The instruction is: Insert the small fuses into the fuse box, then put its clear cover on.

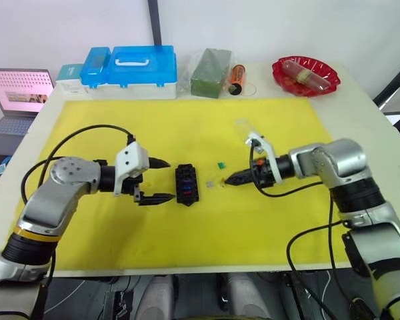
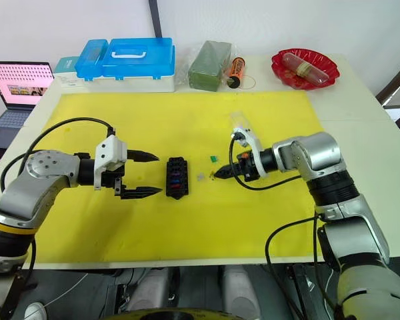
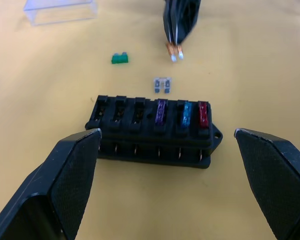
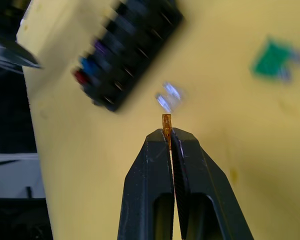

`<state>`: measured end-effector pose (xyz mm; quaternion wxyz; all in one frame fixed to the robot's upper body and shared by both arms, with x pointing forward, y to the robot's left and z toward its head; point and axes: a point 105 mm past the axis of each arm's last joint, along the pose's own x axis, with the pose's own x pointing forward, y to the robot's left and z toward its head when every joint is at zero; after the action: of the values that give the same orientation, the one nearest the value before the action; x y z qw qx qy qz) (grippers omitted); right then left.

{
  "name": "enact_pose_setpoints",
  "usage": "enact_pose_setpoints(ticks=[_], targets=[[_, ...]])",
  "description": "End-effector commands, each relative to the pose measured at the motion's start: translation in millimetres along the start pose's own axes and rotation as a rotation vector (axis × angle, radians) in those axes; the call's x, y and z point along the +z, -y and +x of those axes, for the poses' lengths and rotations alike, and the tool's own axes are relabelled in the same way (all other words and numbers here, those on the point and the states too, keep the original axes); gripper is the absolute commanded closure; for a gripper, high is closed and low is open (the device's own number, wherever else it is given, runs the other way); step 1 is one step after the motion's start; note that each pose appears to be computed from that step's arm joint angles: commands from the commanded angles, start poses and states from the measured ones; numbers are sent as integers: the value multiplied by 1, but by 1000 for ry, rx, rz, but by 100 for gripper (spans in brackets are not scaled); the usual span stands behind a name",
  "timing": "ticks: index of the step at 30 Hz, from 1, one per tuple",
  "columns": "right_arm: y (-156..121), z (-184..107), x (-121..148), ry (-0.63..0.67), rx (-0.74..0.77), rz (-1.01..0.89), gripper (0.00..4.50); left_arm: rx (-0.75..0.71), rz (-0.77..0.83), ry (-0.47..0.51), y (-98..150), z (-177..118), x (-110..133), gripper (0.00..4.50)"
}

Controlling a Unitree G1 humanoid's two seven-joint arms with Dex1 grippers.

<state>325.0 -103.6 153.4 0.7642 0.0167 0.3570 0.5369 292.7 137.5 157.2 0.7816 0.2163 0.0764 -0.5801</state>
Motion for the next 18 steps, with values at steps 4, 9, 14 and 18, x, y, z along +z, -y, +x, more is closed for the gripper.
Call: enact_pose_setpoints(ticks=[4, 9, 14, 18], targets=[[-57, 18, 63, -64, 15, -552, 448, 45, 32, -42, -14, -14, -6, 0], [-70, 40, 78, -121, 40, -688, 448, 50, 23, -44, -18, -13, -10, 0], [-68, 54, 74, -196, 50, -760, 448, 55, 23, -36, -19, -12, -9, 0], [-59, 63, 72, -235, 21, -800, 448, 56, 21, -29, -16, -10, -9, 0]])
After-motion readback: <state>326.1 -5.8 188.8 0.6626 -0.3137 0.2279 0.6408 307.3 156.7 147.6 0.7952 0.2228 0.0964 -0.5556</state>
